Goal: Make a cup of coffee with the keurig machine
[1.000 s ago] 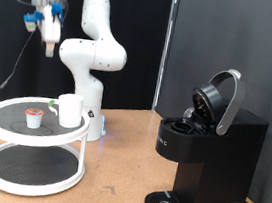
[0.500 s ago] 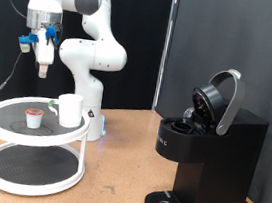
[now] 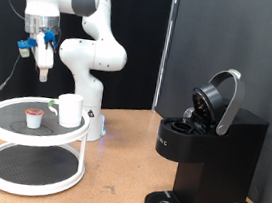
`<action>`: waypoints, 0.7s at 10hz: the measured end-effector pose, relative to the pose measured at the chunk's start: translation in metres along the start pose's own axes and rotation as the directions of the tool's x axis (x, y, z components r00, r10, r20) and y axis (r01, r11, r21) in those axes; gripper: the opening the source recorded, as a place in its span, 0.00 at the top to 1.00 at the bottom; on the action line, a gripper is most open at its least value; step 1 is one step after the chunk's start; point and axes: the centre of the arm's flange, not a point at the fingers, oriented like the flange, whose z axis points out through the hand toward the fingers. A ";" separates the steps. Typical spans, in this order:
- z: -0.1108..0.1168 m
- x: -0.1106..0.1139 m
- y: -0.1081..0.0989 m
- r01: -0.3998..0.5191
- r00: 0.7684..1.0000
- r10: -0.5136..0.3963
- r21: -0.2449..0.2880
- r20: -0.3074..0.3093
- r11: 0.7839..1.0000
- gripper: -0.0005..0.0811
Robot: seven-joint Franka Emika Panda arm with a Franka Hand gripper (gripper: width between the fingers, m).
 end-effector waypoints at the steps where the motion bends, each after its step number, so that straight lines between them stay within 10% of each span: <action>1: 0.009 -0.001 0.000 -0.002 1.000 0.002 0.003 -0.002 1.000 0.09; 7: 0.063 -0.005 -0.012 -0.012 0.999 0.014 0.055 -0.039 0.998 0.09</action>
